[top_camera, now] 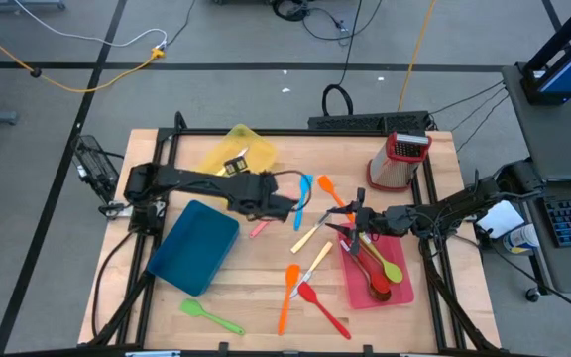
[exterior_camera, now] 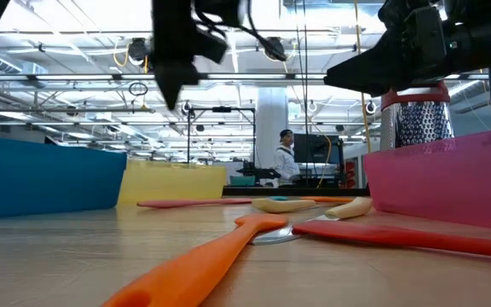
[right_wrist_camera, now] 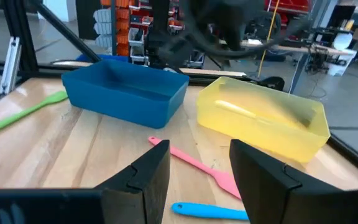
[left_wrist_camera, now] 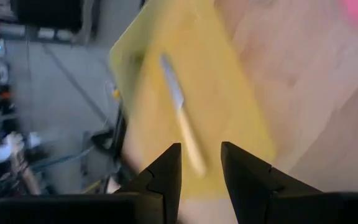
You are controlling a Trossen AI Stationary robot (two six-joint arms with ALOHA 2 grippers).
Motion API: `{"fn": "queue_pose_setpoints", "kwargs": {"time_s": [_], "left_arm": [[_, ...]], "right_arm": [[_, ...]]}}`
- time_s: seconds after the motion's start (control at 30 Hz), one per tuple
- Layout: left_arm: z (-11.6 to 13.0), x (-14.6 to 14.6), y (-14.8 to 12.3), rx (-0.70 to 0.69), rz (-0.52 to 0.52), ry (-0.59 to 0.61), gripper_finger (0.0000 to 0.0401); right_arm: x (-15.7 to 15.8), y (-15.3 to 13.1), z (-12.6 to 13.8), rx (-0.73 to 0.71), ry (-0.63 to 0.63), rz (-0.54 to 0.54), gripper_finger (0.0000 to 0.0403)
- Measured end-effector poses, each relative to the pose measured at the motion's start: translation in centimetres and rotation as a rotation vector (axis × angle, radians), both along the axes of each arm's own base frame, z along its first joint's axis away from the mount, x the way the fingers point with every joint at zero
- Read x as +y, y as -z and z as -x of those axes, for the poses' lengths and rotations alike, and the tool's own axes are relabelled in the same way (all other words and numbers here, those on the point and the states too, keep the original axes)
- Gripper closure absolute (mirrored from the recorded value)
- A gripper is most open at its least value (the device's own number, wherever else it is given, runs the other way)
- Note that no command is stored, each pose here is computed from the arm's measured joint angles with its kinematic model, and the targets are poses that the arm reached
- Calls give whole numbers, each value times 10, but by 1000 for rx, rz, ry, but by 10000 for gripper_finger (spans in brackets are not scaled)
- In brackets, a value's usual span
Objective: Pick & Place Kitchen Items
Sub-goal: Put the yellow knife into the yellow bin
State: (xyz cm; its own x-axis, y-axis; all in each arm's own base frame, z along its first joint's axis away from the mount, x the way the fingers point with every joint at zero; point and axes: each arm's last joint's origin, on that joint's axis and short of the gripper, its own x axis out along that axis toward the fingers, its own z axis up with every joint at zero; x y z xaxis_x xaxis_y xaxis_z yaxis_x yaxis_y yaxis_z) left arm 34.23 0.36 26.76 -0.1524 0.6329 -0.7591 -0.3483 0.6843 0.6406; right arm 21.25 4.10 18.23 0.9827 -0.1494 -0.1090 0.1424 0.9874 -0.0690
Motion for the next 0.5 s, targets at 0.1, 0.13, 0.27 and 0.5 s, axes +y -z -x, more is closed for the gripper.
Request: {"fn": "queue_pose_setpoints", "kwargs": {"time_s": [0.1,0.13,0.27,0.5], "left_arm": [[10,-13,-18,-83,15,29,284],[14,-17,-25,-104,12,40,284],[36,-30,-55,-238,10,44,284],[68,-44,-81,-468,-29,45,284]], "right_arm": [[0,0,0,-2,3,-28,243],[0,1,0,0,5,-38,243],[0,2,0,11,12,-86,243],[0,8,1,56,21,-121,243]]}}
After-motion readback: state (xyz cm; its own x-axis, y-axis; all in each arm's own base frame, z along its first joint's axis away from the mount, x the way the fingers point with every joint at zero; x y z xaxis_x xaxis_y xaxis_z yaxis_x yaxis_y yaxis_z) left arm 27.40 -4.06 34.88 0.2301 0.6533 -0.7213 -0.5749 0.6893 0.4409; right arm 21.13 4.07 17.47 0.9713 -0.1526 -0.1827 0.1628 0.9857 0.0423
